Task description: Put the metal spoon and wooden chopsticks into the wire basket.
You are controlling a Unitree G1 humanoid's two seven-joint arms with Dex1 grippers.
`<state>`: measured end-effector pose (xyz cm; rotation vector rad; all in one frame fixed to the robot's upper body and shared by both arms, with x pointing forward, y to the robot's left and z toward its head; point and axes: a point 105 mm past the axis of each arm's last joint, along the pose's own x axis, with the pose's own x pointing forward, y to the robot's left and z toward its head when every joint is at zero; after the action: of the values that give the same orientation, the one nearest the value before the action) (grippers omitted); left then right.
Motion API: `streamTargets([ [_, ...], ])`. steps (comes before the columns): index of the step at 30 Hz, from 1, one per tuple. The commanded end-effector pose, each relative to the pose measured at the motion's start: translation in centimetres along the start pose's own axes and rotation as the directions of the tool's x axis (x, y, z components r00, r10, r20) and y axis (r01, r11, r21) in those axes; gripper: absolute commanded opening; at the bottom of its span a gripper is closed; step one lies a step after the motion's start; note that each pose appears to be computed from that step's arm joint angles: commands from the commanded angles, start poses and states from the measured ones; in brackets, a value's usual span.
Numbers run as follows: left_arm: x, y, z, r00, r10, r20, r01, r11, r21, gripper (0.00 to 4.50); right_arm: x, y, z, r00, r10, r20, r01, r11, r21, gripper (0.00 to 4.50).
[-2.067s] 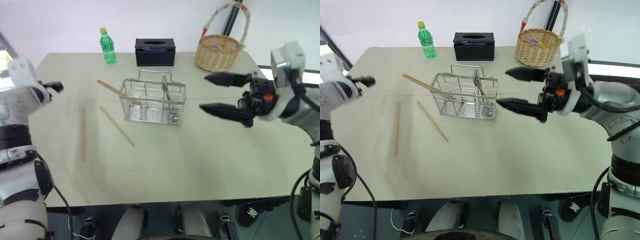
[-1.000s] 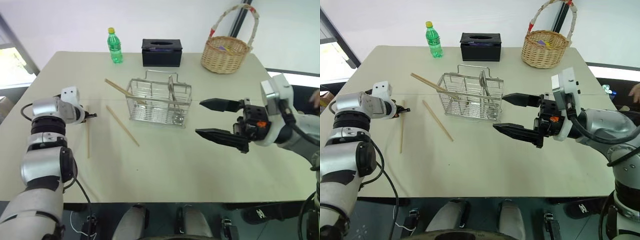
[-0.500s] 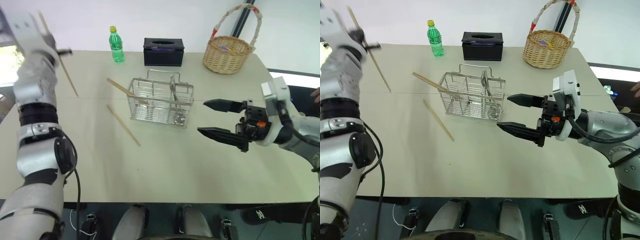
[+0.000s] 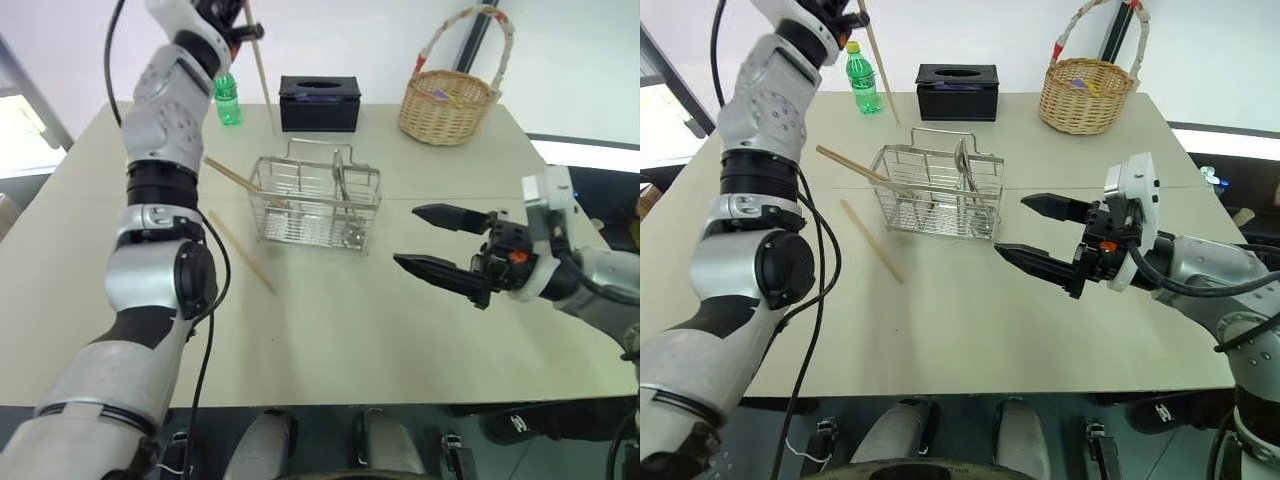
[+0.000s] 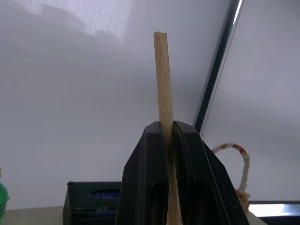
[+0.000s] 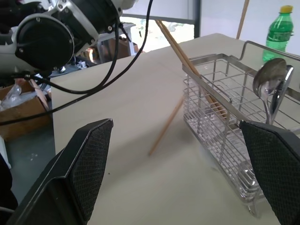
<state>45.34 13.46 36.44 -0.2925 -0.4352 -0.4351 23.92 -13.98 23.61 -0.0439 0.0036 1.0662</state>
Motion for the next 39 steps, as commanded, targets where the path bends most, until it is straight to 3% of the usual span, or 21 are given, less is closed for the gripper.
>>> streamTargets([
  [1, -0.2, -1.3, 0.4, 0.998, -0.064, 0.015, 0.064, 0.997, 0.038, 0.03, -0.4, 0.5, 1.2, 0.998, -0.022, 0.052, 0.024, 0.999, -0.047, 4.50],
  [17, -3.5, -2.4, -4.9, 0.987, -0.115, -0.114, 0.125, 0.988, 0.086, 0.03, -0.4, -0.8, 1.4, 0.991, -0.102, 0.089, 0.103, 0.995, -0.013, 4.50],
  [20, -3.7, -2.3, -4.8, 0.987, -0.107, -0.116, 0.118, 0.989, 0.085, 1.15, -0.4, -1.2, 1.6, 0.989, -0.111, 0.092, 0.113, 0.994, -0.010, 4.50],
  [25, -3.5, -1.2, -4.0, 0.992, -0.073, -0.105, 0.084, 0.991, 0.103, 3.73, -0.3, -1.6, 1.8, 0.988, -0.118, 0.096, 0.120, 0.993, -0.011, 4.50],
  [27, -3.4, -0.8, -3.8, 0.993, -0.065, -0.104, 0.076, 0.991, 0.112, 4.45, -0.2, -1.6, 1.9, 0.988, -0.118, 0.097, 0.120, 0.993, -0.012, 4.50],
  [39, -2.5, 0.6, -0.9, 0.999, -0.029, -0.040, 0.034, 0.991, 0.132, 4.45, 0.1, -2.1, 1.9, 0.989, -0.113, 0.093, 0.115, 0.993, -0.017, 4.50],
])
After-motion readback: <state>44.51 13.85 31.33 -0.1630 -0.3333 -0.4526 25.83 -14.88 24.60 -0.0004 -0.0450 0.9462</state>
